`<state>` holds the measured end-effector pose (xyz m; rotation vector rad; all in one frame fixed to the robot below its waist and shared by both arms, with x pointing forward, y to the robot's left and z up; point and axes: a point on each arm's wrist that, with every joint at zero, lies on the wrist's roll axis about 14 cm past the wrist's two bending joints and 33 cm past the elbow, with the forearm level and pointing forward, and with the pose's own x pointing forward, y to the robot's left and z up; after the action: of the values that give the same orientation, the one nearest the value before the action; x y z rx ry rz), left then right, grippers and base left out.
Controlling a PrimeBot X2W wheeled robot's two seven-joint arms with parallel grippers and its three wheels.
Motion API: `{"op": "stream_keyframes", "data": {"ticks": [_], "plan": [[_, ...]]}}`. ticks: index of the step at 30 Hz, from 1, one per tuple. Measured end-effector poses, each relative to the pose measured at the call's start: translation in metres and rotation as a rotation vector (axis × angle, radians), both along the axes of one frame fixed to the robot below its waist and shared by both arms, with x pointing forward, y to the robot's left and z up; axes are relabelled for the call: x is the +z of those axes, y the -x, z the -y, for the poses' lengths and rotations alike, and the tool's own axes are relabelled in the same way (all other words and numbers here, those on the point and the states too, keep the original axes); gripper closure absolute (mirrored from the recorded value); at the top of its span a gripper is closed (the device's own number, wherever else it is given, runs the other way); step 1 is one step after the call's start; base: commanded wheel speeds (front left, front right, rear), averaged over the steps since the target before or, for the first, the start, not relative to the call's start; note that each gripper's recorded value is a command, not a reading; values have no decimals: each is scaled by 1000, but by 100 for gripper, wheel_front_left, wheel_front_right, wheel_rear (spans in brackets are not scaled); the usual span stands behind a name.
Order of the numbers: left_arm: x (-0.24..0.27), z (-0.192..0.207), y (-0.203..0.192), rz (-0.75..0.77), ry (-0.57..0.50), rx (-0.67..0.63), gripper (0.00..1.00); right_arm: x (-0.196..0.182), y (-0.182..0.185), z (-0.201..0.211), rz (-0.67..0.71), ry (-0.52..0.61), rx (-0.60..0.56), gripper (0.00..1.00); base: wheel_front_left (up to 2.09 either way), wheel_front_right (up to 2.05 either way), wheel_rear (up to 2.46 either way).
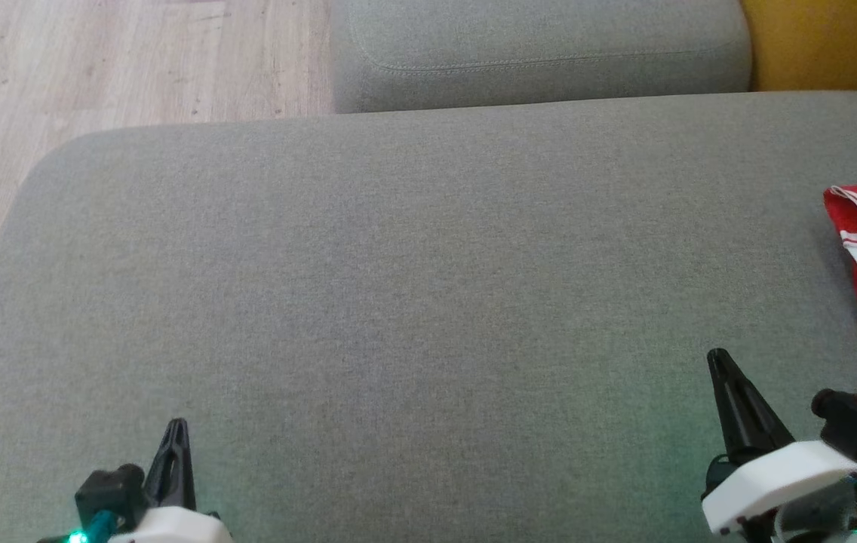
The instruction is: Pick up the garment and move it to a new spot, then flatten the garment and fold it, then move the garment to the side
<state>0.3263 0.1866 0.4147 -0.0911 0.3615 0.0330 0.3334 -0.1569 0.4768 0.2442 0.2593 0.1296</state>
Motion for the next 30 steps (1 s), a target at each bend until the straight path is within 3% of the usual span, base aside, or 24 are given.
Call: {"op": "stream_keyframes", "data": {"ticks": [30], "plan": [[2, 3, -11, -35, 352, 115, 100, 0, -8, 0, -3, -339, -58, 100, 0, 0, 0]]}}
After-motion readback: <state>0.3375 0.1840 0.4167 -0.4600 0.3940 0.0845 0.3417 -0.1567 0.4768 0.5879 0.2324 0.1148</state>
